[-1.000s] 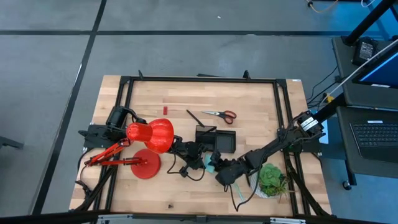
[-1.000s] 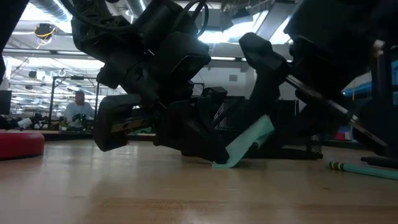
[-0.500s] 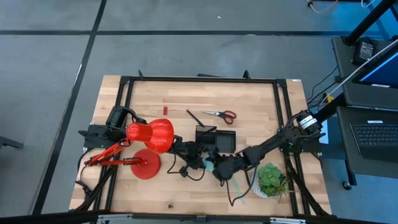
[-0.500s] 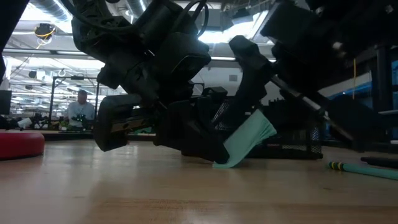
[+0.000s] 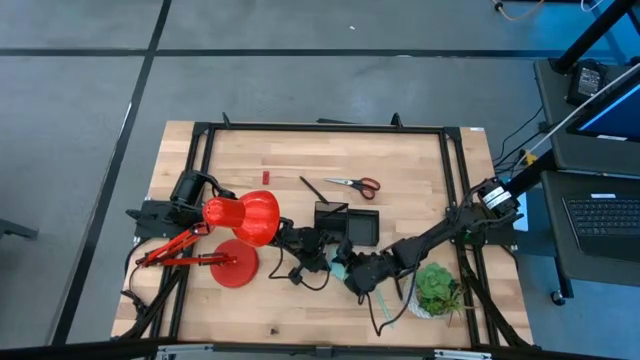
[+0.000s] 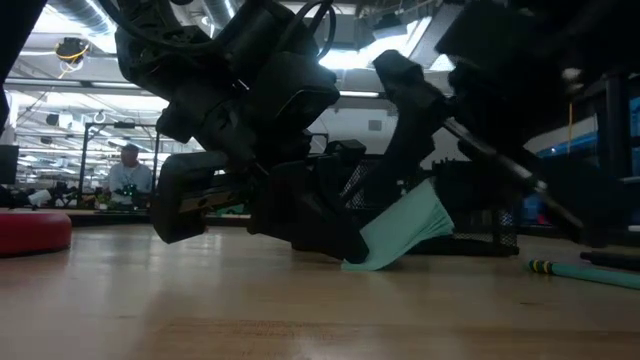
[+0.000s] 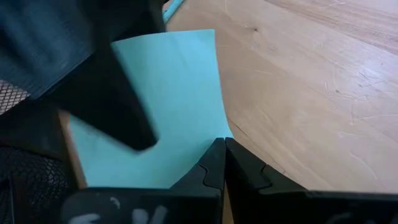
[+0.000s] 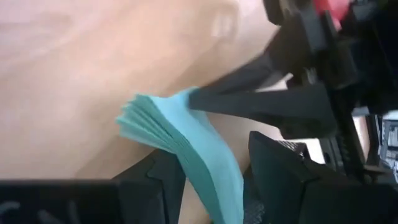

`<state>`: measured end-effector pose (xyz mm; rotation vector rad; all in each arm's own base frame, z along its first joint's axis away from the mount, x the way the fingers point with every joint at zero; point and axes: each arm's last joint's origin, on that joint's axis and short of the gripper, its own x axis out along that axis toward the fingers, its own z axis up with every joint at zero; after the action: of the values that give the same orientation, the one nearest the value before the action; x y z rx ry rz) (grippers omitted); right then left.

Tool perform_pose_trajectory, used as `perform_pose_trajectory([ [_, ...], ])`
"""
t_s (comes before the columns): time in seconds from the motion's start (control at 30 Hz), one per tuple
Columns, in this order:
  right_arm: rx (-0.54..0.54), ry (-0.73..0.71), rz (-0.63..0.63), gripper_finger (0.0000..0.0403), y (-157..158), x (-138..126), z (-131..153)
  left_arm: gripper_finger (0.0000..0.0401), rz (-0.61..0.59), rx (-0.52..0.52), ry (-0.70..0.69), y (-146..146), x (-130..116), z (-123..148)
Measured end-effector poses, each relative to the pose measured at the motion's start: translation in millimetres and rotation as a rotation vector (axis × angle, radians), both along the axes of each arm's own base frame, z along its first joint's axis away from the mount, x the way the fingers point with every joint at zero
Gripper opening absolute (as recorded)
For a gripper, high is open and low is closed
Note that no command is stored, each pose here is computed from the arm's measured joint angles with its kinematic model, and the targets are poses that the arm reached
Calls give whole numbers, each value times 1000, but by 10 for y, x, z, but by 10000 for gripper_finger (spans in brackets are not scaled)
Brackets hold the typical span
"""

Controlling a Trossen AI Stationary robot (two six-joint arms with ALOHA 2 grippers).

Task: Pick and place office supplies into organizer
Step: Put the light blue sticky notes into the black desk organizer

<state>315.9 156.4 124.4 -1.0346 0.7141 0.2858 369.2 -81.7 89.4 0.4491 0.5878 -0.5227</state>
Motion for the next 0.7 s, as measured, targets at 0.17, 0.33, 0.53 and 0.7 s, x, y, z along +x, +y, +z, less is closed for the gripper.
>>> perform_pose_trajectory([
  [0.17, -19, 13, 25, 170, 98, -67, -11, 2, 13, -13, 6, 8, 2, 0],
  [0.33, -53, -7, 13, 170, 160, -107, -6, 2, 18, -18, 9, 10, 1, -1],
  [0.53, -51, -11, -1, 148, 180, -124, -7, 1, 23, -24, 11, 10, 1, -1],
  [0.7, -26, 4, -32, 113, 180, -146, -21, 2, 27, -23, 12, 12, 2, -1],
])
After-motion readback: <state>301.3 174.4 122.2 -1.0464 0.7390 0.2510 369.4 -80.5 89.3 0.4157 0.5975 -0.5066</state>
